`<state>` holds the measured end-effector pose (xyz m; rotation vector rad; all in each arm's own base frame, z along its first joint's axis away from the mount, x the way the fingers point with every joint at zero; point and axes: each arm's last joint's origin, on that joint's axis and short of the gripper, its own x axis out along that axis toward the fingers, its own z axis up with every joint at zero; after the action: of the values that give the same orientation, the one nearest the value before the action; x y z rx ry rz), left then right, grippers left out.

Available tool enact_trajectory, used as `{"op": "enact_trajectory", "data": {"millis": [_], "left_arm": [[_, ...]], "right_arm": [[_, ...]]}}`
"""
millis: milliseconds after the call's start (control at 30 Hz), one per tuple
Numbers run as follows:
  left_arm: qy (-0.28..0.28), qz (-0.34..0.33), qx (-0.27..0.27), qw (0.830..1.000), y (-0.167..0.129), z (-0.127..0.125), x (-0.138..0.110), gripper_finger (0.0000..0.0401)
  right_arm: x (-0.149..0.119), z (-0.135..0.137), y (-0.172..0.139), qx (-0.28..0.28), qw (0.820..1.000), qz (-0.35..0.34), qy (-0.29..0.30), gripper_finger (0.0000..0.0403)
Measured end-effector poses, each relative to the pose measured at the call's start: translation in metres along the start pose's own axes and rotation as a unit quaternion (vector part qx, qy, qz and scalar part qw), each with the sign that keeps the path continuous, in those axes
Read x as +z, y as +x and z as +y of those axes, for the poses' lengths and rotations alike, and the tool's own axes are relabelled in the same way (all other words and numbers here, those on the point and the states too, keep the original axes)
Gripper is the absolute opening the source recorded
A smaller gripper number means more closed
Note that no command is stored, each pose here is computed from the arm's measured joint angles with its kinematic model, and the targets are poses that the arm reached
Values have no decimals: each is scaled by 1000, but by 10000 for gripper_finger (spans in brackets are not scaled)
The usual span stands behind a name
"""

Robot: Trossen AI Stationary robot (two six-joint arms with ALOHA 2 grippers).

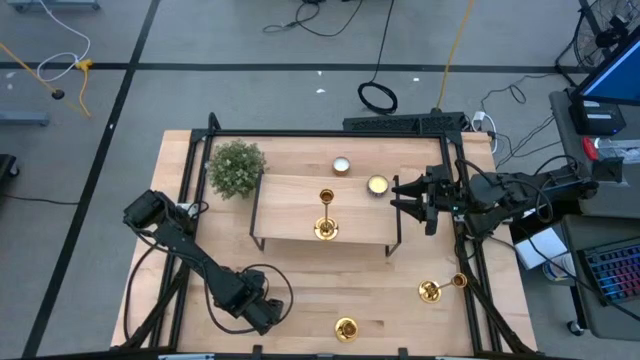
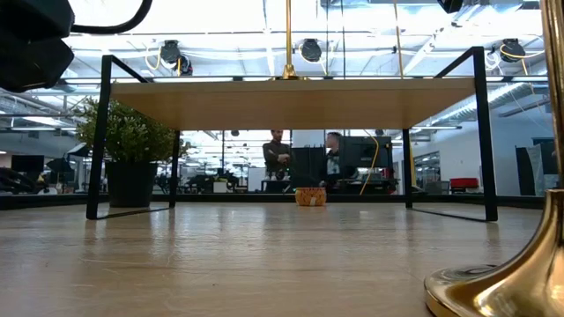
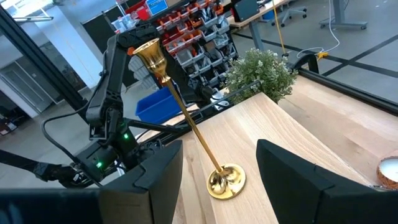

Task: Pick & Place candle stick holders
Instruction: Put the bottom scented candle on the shelf

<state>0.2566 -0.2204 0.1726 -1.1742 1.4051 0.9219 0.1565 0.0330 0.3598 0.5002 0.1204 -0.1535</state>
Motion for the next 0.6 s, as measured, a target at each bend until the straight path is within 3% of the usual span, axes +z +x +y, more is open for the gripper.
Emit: {"op": "enact_trajectory", "data": {"millis": [600], "left_arm": [[0, 6, -11, 1000, 5, 0, 1, 397]], "right_arm": [[0, 0, 0, 0, 1000, 0, 0, 200]]}}
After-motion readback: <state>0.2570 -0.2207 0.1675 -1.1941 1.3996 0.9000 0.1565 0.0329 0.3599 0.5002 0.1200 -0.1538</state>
